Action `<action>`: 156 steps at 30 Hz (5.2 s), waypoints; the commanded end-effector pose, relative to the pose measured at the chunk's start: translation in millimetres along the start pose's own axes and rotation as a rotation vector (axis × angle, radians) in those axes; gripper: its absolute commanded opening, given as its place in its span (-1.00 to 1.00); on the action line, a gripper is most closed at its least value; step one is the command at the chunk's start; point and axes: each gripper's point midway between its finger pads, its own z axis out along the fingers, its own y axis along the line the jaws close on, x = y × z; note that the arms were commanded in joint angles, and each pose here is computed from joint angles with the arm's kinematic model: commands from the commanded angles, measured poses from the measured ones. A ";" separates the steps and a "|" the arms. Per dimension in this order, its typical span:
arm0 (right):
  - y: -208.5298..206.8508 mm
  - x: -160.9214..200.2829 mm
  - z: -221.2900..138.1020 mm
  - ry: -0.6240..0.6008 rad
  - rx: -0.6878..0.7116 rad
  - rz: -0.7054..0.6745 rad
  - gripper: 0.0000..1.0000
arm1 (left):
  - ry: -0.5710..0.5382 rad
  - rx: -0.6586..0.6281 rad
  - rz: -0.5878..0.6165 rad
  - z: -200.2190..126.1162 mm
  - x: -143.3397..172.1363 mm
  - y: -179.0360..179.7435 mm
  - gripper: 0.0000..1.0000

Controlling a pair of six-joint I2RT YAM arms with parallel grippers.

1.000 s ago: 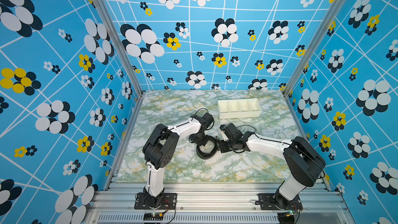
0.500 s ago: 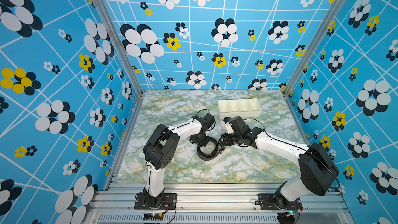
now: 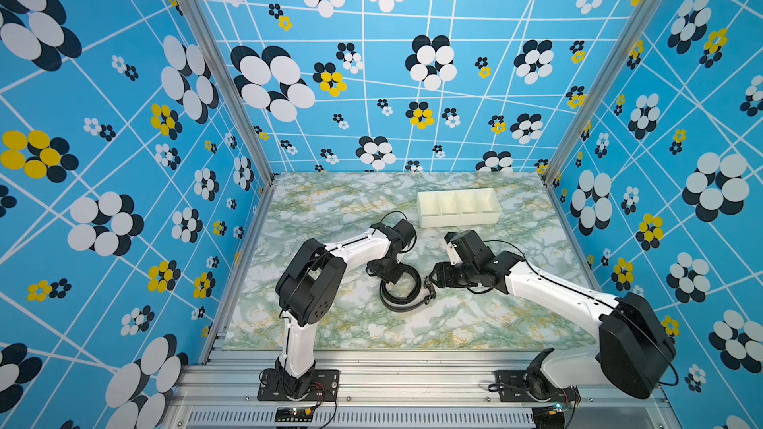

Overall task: Place the belts into the storage roll
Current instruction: Pick up the belt from the center of the board.

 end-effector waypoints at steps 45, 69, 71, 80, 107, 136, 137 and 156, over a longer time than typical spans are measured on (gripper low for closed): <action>7.1 23.1 86.2 0.167 0.260 0.155 -0.26 | 0.090 0.031 0.060 16.6 22.4 -24.8 -1.00; 20.9 21.6 63.3 0.040 0.101 0.341 0.00 | 0.134 0.043 -0.013 21.3 25.5 -15.0 -1.00; 19.5 22.7 59.4 0.025 0.082 0.364 0.00 | 0.136 0.047 -0.030 21.2 26.0 -12.4 -1.00; 30.0 19.9 67.3 0.008 -0.021 0.422 0.19 | 0.129 0.062 -0.046 17.2 25.2 -12.4 -1.00; 17.2 23.5 100.9 0.125 0.157 0.315 -0.70 | 0.084 0.079 -0.020 6.6 20.7 -19.8 -1.00; 12.0 23.5 99.4 0.162 0.229 0.161 -1.00 | -0.160 0.273 -0.195 -73.4 -19.1 -11.6 -0.57; 11.0 20.7 96.3 0.152 0.241 0.153 -1.00 | -0.154 0.279 -0.198 -72.6 -17.5 -12.9 -0.55; 22.0 -12.3 68.7 0.026 0.283 0.032 -1.00 | -0.359 0.457 -0.371 -118.3 -26.6 8.8 0.07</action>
